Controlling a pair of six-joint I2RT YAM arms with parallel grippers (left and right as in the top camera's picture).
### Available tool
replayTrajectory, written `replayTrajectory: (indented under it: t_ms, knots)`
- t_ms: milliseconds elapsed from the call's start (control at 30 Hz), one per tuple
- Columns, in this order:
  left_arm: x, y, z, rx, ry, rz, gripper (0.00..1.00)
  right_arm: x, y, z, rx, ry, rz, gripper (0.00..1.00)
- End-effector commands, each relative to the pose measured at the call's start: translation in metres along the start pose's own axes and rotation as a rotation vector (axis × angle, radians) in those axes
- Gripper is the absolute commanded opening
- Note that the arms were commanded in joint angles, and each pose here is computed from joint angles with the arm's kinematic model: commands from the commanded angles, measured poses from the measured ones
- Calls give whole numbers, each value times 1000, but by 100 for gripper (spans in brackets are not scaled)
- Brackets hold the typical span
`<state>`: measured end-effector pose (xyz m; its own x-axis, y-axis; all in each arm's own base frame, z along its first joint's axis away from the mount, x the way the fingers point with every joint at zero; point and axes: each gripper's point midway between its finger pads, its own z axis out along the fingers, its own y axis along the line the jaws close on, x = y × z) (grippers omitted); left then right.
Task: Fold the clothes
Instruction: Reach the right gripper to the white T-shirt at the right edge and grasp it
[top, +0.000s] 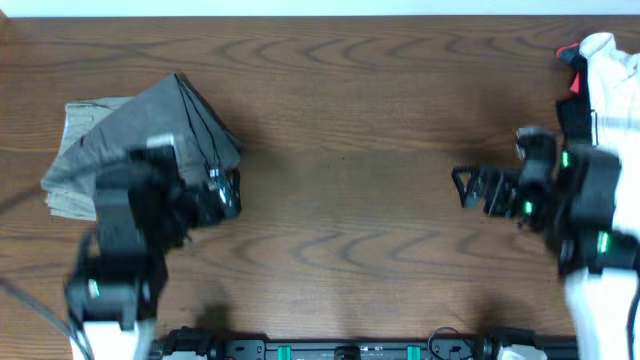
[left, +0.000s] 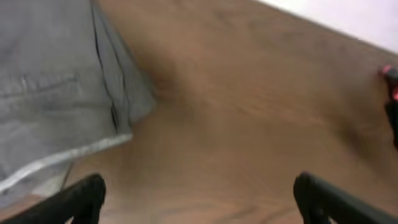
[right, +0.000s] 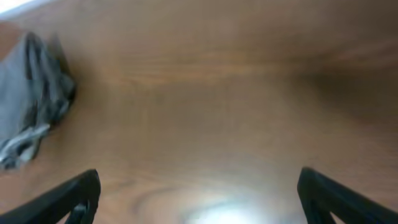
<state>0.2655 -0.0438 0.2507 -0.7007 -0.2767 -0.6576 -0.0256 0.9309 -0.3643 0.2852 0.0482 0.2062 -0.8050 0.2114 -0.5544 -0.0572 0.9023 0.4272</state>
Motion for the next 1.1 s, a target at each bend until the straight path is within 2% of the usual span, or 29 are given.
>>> replayTrajectory:
  t_ms: [0, 67, 133, 300, 367, 500, 567, 667, 800, 1067]
  knots:
    - [-28, -6, -4, -29, 52, 18, 98, -24, 45, 4, -245, 107, -76, 99]
    - [-34, -10, 1, -25, 92, 4, 98, -35, 51, 12, -297, 143, -95, 99]
    - [-36, -17, 7, 11, 121, -30, 98, -49, 40, 24, -257, 148, -121, 99]
    - [-24, -12, 19, -5, 200, -59, 98, -83, -34, 37, 74, 146, 61, 99]
    - [-16, -9, 20, -16, 238, -59, 98, -101, -83, 27, 263, 116, 145, 99]
    - [-4, -6, 17, -26, 288, -32, 98, -126, -158, 1, 493, 51, 289, 99]
    - [0, -5, 15, -30, 304, -31, 98, -135, -186, -9, 526, 21, 339, 99]
    - [2, -5, 15, -33, 315, -34, 98, -145, -235, -20, 575, -48, 451, 90]
    - [4, -4, 14, -35, 323, -36, 98, -142, -298, -25, 621, -104, 556, 84]
    - [4, -4, 14, -35, 322, -36, 98, -119, -374, 8, 598, -106, 664, 77]
